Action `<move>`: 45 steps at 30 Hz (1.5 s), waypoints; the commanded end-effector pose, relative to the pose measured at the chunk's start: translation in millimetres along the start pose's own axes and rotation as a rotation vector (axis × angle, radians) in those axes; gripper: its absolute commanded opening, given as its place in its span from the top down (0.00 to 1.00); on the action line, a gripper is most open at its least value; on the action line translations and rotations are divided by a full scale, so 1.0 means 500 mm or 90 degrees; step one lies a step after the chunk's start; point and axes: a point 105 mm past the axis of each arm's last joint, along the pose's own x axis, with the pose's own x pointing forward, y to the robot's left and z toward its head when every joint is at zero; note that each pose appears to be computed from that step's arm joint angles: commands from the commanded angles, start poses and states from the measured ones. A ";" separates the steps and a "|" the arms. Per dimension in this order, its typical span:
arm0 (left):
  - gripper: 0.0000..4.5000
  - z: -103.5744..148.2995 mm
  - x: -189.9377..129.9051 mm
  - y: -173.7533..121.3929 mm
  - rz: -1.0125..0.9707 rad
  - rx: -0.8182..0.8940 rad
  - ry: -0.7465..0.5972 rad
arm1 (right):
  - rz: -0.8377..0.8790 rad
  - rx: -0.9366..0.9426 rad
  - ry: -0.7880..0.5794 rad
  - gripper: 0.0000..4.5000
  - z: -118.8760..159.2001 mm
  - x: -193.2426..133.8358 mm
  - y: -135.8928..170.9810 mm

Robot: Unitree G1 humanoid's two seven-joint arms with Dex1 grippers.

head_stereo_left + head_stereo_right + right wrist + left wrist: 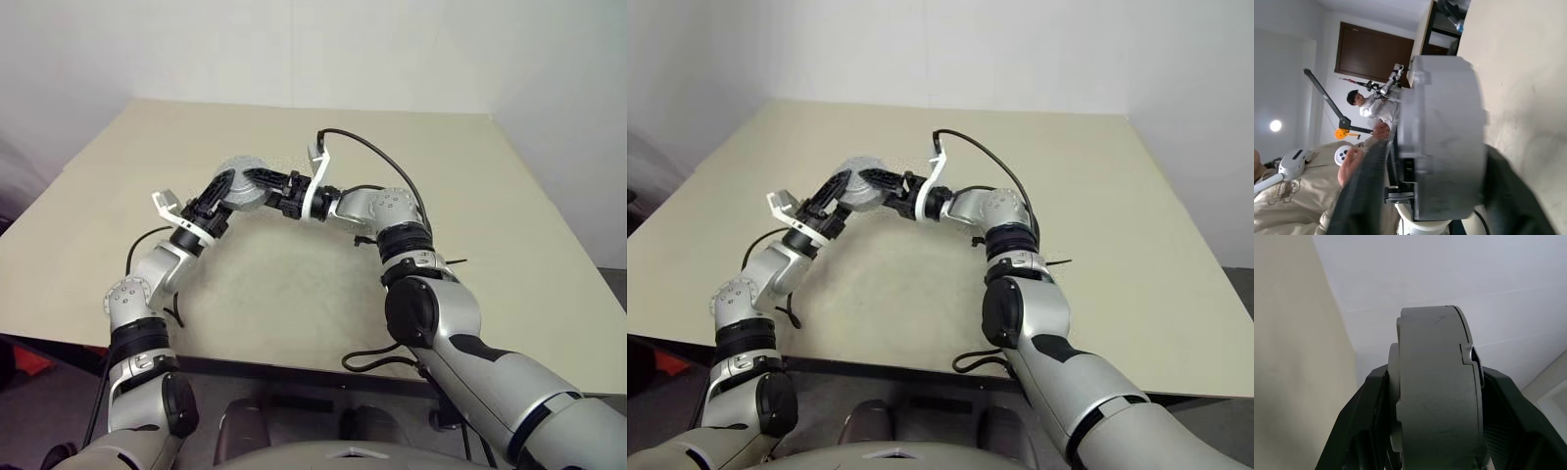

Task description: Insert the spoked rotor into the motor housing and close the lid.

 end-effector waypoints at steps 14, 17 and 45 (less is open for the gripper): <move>0.50 0.100 -0.059 0.000 0.039 0.063 -0.159 | -0.044 -0.064 -0.075 0.03 0.044 -0.005 -0.007; 0.50 0.129 -0.090 0.010 0.071 0.097 -0.207 | -0.060 -0.063 -0.084 0.03 0.051 -0.016 -0.020; 0.50 0.251 -0.261 0.148 0.408 0.089 -0.418 | -0.091 -0.037 -0.102 0.03 0.058 -0.031 -0.045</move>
